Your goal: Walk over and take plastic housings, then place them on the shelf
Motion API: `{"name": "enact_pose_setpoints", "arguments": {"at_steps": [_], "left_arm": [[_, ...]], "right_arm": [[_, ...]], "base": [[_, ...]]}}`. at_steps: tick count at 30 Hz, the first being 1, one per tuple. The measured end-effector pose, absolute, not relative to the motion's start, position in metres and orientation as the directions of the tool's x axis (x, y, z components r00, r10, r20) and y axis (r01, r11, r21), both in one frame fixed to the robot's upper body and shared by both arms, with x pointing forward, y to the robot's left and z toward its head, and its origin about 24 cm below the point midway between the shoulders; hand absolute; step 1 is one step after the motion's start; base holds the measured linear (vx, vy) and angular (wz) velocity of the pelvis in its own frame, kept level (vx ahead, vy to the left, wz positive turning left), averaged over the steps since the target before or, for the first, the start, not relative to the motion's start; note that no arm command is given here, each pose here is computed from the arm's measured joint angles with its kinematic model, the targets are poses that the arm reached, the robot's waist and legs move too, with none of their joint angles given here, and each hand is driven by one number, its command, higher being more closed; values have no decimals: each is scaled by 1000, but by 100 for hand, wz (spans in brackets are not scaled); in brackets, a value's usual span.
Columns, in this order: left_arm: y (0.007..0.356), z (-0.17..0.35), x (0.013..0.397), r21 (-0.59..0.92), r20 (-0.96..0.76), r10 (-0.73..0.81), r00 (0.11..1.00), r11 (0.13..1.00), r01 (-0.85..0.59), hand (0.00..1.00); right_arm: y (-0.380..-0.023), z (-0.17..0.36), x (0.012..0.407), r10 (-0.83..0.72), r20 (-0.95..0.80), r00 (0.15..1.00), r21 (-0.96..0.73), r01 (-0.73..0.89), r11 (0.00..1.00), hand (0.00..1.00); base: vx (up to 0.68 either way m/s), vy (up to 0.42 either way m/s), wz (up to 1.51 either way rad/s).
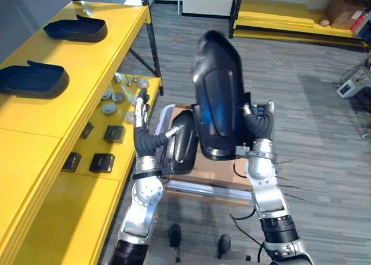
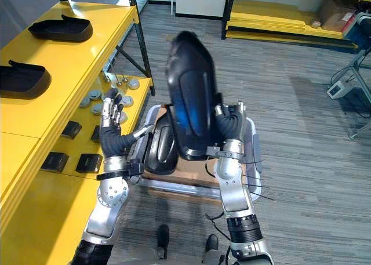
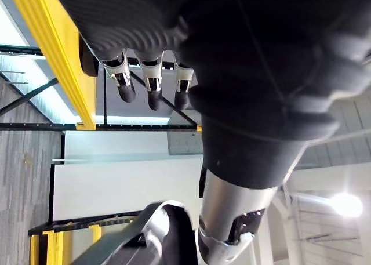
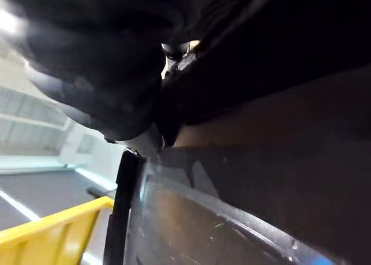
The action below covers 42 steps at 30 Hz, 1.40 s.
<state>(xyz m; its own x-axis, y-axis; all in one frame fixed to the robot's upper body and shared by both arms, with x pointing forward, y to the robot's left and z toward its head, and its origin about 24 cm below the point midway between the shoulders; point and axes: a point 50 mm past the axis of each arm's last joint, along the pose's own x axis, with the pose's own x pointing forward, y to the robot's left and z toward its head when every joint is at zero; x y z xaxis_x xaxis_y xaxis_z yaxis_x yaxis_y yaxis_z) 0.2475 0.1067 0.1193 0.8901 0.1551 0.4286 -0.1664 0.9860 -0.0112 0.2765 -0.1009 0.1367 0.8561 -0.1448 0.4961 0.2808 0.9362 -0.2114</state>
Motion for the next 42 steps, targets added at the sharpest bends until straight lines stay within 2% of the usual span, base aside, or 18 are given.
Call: {"name": "enact_pose_setpoints", "arguments": {"at_steps": [10,11,19,20,26,35,38,42], "left_arm": [[100,94,257,50,304,187,934,976,-212,0],[100,92,258,53,299,186,936,976,-211,100],[96,82,260,3,225,187,956,981,-192,100],[96,81,260,-3,216,186,959,982,-190,100],[97,78,259,5,203,162,966,986,-166,100],[108,65,250,29,157,166,974,985,-173,100],[113,62,246,31,147,165,975,985,-171,100],[131,57,237,31,124,217,968,974,-223,100]], "right_arm": [[-71,147,266,-57,533,844,-151,161,975,100],[-70,147,266,-52,533,844,-150,155,976,100],[-56,153,258,2,555,832,-133,87,987,100],[-55,153,258,6,555,832,-135,83,987,0],[-55,153,257,11,541,841,-49,18,999,0],[-71,152,260,79,541,837,-29,-76,997,0],[-88,158,260,36,559,828,35,-67,997,0],[-129,168,252,-123,596,794,201,1,980,0]], "base": [[11,2,-4],[-4,3,-5],[-10,2,-2],[0,0,0],[0,0,0],[0,0,0],[0,0,0],[0,0,0]]}}
